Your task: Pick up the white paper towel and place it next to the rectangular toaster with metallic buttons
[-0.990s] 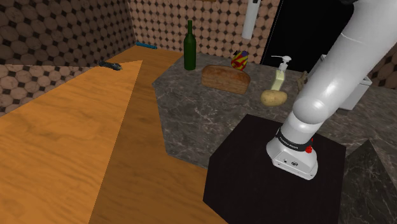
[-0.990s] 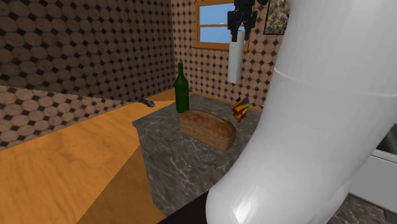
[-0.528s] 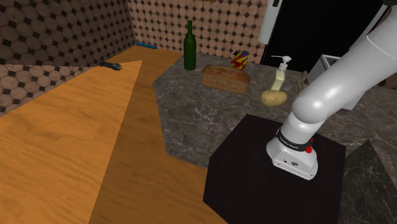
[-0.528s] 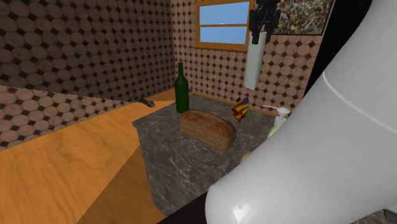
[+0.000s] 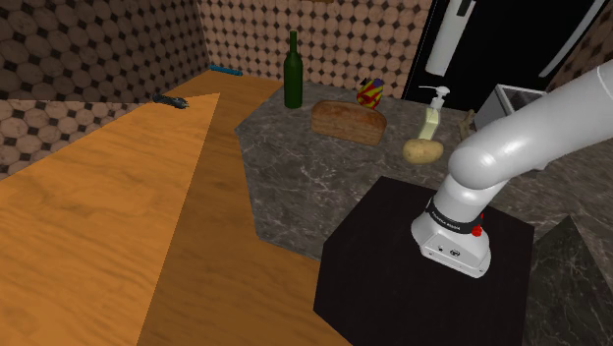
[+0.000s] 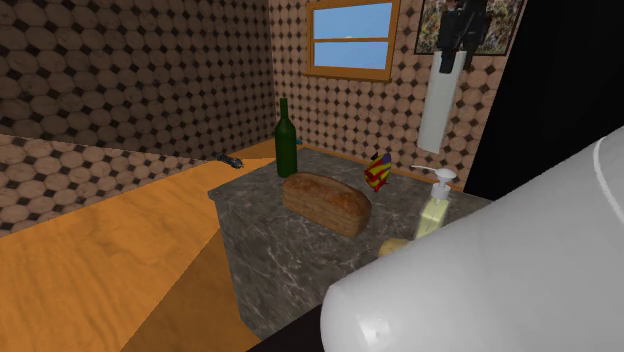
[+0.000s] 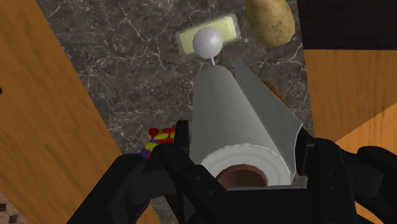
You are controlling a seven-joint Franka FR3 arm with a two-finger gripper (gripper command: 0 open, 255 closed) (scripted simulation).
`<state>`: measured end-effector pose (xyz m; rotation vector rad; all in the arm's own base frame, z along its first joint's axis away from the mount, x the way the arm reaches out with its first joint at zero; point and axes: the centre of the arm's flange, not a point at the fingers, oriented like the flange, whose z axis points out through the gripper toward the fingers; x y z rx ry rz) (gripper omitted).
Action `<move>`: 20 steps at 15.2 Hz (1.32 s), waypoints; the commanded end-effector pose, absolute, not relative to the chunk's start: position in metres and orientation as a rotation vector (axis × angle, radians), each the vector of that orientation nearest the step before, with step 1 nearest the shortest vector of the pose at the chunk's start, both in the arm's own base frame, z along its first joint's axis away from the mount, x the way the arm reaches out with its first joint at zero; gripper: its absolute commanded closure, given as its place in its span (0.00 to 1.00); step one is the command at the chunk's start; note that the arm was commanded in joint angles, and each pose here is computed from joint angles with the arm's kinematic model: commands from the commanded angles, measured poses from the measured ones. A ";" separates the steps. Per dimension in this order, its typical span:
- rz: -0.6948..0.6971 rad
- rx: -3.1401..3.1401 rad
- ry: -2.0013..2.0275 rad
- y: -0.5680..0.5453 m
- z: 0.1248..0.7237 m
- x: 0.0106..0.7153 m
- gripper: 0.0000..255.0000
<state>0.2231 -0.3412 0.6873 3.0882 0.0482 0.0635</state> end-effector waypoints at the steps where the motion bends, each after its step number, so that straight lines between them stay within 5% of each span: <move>1: 0.063 3.088 0.049 -0.341 0.688 0.194 1.00; 20: 0.063 3.088 0.049 -0.355 0.689 -0.056 1.00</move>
